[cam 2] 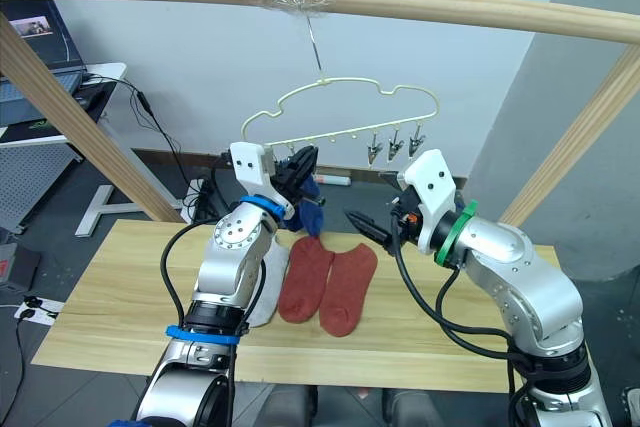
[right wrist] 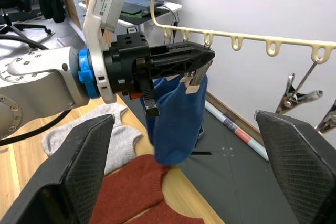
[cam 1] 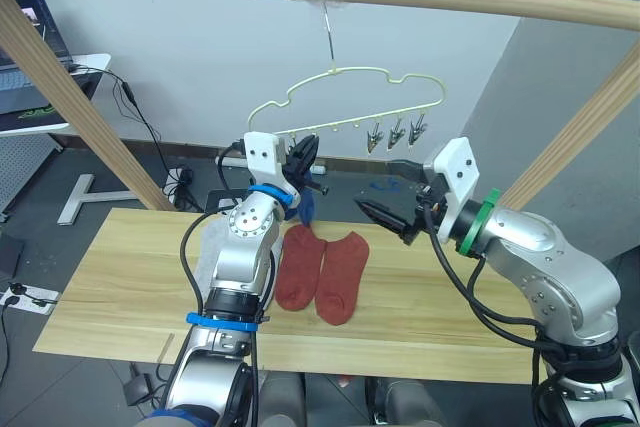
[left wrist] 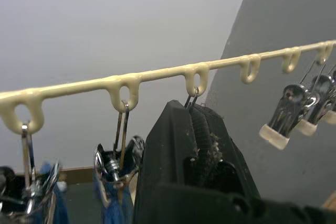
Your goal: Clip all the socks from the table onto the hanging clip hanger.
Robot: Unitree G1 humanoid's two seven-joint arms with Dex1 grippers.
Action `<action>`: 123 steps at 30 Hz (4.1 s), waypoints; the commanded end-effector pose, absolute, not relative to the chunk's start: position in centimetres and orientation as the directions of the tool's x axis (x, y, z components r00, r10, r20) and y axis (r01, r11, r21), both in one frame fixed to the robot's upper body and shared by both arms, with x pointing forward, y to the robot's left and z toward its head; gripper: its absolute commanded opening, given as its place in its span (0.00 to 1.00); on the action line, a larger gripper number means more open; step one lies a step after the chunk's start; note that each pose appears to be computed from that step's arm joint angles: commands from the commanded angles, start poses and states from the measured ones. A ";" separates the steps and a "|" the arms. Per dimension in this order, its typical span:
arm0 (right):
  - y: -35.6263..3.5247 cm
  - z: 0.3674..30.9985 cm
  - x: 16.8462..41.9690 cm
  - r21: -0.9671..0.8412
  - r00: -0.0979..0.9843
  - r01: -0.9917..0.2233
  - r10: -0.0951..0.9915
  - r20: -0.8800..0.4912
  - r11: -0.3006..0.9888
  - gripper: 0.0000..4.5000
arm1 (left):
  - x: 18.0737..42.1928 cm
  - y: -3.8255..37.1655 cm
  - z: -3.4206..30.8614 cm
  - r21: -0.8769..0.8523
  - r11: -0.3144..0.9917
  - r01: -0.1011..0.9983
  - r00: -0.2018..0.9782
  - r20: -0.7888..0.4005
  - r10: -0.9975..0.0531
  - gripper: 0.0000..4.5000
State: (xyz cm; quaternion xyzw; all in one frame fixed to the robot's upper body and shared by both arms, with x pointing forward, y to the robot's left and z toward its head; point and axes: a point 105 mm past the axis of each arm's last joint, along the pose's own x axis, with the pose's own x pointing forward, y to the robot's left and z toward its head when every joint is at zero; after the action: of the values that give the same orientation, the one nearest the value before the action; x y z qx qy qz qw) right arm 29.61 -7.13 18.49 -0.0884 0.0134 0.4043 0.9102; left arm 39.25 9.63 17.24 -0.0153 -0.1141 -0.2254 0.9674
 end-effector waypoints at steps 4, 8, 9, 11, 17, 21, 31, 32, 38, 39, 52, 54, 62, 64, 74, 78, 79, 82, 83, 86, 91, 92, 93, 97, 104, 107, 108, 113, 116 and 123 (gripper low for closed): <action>-5.8 10.6 31.4 -0.125 0.726 -0.677 0.631 -0.274 0.725 1.00 | 38.8 10.7 18.0 -0.174 0.827 0.535 0.840 0.210 -0.500 0.00; -4.7 6.6 32.7 -0.121 0.736 -0.647 0.576 -0.355 0.753 1.00 | 38.7 11.5 18.1 -0.218 0.797 0.564 0.825 0.187 -0.533 0.00; -4.4 5.9 33.0 -0.105 0.735 -0.642 0.571 -0.366 0.759 1.00 | 38.7 11.6 18.1 -0.231 0.790 0.569 0.822 0.183 -0.539 0.00; -3.4 4.0 33.7 -0.075 0.724 -0.637 0.562 -0.399 0.767 1.00 | 38.5 11.7 18.3 -0.235 0.779 0.581 0.814 0.177 -0.553 0.00; -1.1 0.2 34.4 0.038 0.677 -0.612 0.548 -0.492 0.790 1.00 | 38.2 11.9 18.6 -0.238 0.772 0.589 0.808 0.172 -0.563 0.00; 0.1 -1.0 33.8 0.065 0.638 -0.624 0.555 -0.533 0.779 1.00 | 38.0 12.2 18.5 -0.237 0.777 0.583 0.812 0.165 -0.560 0.00; -3.0 -4.9 31.6 -0.144 0.577 -0.736 0.501 -0.644 0.662 0.33 | 38.0 12.2 18.3 -0.235 0.782 0.577 0.817 0.160 -0.554 0.00; -3.5 -4.9 31.4 -0.156 0.575 -0.743 0.502 -0.646 0.651 0.27 | 38.0 12.3 18.2 -0.235 0.782 0.577 0.817 0.158 -0.555 0.00; -5.6 -3.7 30.7 -0.223 0.581 -0.775 0.528 -0.619 0.592 0.01 | 38.0 12.1 17.9 -0.246 0.771 0.588 0.809 0.148 -0.570 0.00; -5.8 -3.1 30.7 -0.242 0.588 -0.780 0.542 -0.600 0.578 0.01 | 38.0 12.1 17.8 -0.256 0.763 0.593 0.804 0.142 -0.577 0.00; -6.1 10.6 30.9 -0.795 0.653 -0.562 0.712 -0.259 0.226 0.01 | 36.8 12.0 17.7 -0.712 0.469 0.522 0.730 0.088 -0.678 0.00; -5.0 12.1 30.9 -0.821 0.641 -0.528 0.736 -0.217 0.218 0.01 | 36.9 11.9 18.2 -0.732 0.443 0.518 0.730 0.107 -0.675 0.00; -2.7 14.1 31.3 -0.833 0.628 -0.494 0.764 -0.144 0.248 0.01 | 36.6 11.1 18.6 -0.735 0.428 0.526 0.717 0.113 -0.688 0.00; -2.5 14.4 31.4 -0.836 0.627 -0.488 0.767 -0.136 0.250 0.01 | 36.5 11.0 18.7 -0.735 0.424 0.529 0.714 0.116 -0.690 0.00; -1.4 15.9 31.8 -0.841 0.620 -0.466 0.780 -0.088 0.275 0.01 | 36.2 10.6 18.9 -0.744 0.403 0.533 0.705 0.127 -0.698 0.00; -1.5 15.9 32.0 -0.832 0.623 -0.474 0.778 -0.084 0.289 0.01 | 36.0 10.8 19.2 -0.738 0.395 0.548 0.700 0.146 -0.700 0.00; -1.5 15.9 32.0 -0.828 0.624 -0.478 0.777 -0.085 0.293 0.01 | 35.9 10.8 19.3 -0.733 0.394 0.554 0.698 0.152 -0.700 0.00; -1.5 15.8 32.1 -0.819 0.626 -0.487 0.775 -0.086 0.302 0.00 | 35.7 11.0 19.5 -0.730 0.383 0.566 0.690 0.165 -0.705 0.18; -1.5 15.8 32.1 -0.816 0.626 -0.490 0.775 -0.086 0.306 0.00 | 35.7 11.0 19.4 -0.725 0.390 0.567 0.688 0.157 -0.709 0.25; -1.5 15.9 32.1 -0.804 0.628 -0.500 0.774 -0.082 0.321 0.00 | 35.7 11.2 18.8 -0.700 0.442 0.561 0.692 0.103 -0.714 0.48; -2.0 15.5 32.0 -0.756 0.635 -0.545 0.767 -0.090 0.362 0.05 | 35.1 12.1 18.2 -0.609 0.527 0.593 0.674 0.016 -0.739 0.56; -2.2 15.2 31.9 -0.735 0.639 -0.564 0.763 -0.098 0.377 0.12 | 34.9 12.5 18.1 -0.554 0.567 0.609 0.676 -0.011 -0.737 0.56; -2.5 14.9 31.8 -0.713 0.642 -0.582 0.759 -0.107 0.392 0.17 | 34.8 12.9 18.0 -0.500 0.603 0.622 0.680 -0.035 -0.732 0.56; -4.2 13.2 31.0 -0.621 0.667 -0.638 0.730 -0.149 0.455 0.48 | 34.4 14.5 18.2 -0.302 0.720 0.625 0.734 -0.086 -0.674 0.56; -7.8 13.5 30.1 -0.391 0.789 -0.594 0.604 -0.112 0.703 0.99 | 30.7 14.4 17.8 -0.144 0.619 0.772 0.611 -0.102 -0.785 0.56; -8.3 16.1 30.5 -0.242 0.862 -0.493 0.507 -0.006 0.836 0.99 | 29.8 15.5 17.5 -0.037 0.597 0.802 0.593 -0.071 -0.802 0.56; -8.3 17.0 30.6 -0.200 0.881 -0.457 0.472 0.029 0.866 0.95 | 29.6 15.8 17.3 0.029 0.590 0.807 0.591 -0.075 -0.803 0.56; -7.5 19.4 30.9 -0.118 0.914 -0.383 0.395 0.095 0.916 0.60 | 29.7 16.2 17.7 0.109 0.588 0.801 0.594 -0.021 -0.804 0.56; -6.6 20.2 31.2 -0.089 0.921 -0.365 0.373 0.112 0.927 0.51 | 30.1 16.0 18.6 0.149 0.590 0.793 0.594 0.023 -0.804 0.60; -5.9 20.4 32.6 -0.026 0.939 -0.324 0.325 0.112 0.946 0.51 | 30.4 15.5 19.7 0.179 0.588 0.788 0.587 0.066 -0.807 0.81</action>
State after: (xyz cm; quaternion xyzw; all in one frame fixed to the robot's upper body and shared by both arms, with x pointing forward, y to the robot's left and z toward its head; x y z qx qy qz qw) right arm 32.54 -5.86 19.41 -0.0219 -0.0383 0.1729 0.9839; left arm 30.62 15.65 18.61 0.0573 -0.0455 -0.4483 0.8909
